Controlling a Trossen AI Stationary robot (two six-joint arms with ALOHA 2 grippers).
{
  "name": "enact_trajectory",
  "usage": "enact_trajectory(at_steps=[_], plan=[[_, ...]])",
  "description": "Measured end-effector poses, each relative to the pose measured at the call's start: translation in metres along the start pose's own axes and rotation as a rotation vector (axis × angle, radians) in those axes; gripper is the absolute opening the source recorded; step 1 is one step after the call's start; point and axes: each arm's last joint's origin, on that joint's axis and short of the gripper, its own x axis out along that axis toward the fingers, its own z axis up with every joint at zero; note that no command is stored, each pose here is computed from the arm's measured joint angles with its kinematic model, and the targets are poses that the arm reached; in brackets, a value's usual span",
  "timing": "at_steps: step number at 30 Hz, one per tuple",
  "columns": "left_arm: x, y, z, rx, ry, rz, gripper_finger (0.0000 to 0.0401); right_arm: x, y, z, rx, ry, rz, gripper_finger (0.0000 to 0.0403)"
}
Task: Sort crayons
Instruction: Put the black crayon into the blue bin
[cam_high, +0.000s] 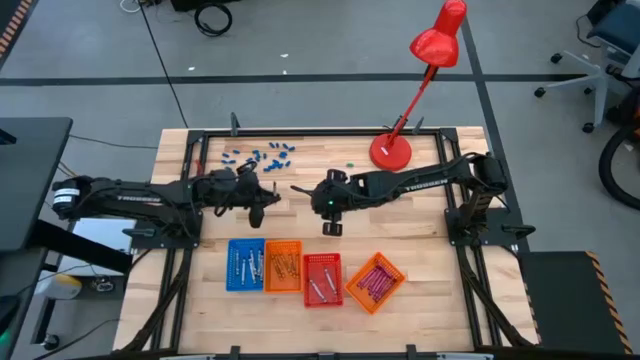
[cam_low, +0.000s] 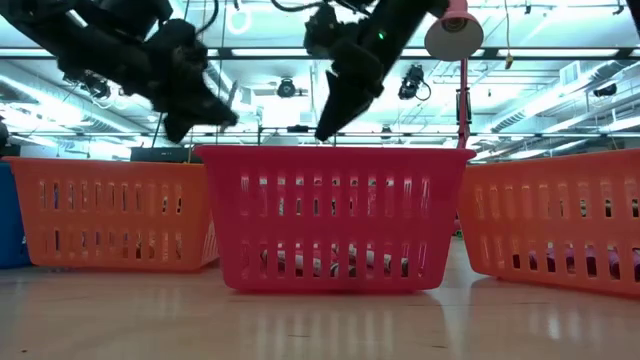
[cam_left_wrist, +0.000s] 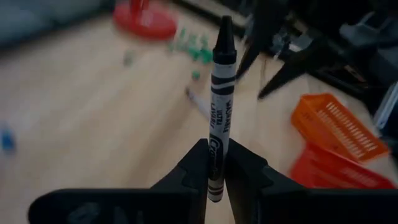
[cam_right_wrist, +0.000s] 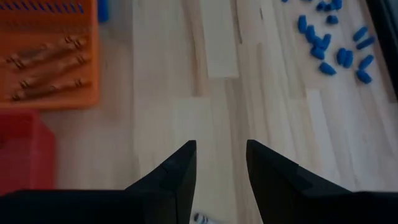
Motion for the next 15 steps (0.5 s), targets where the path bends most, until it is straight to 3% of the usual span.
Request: enact_trajectory(at_steps=[7,11,15], plan=[[-0.014,-0.006,-0.016,-0.438,0.265,-0.132,0.005,0.003,0.002,-0.034,0.009,0.036,-0.206,0.0144],[-0.02,-0.028,-0.024,-0.541,0.363,-0.226,0.005,0.004,0.007,-0.058,0.021,0.013,-0.278,0.0144],[-0.029,-0.052,-0.022,-0.589,0.345,-0.195,0.005,0.004,0.015,-0.079,0.035,-0.056,-0.247,0.0144]])
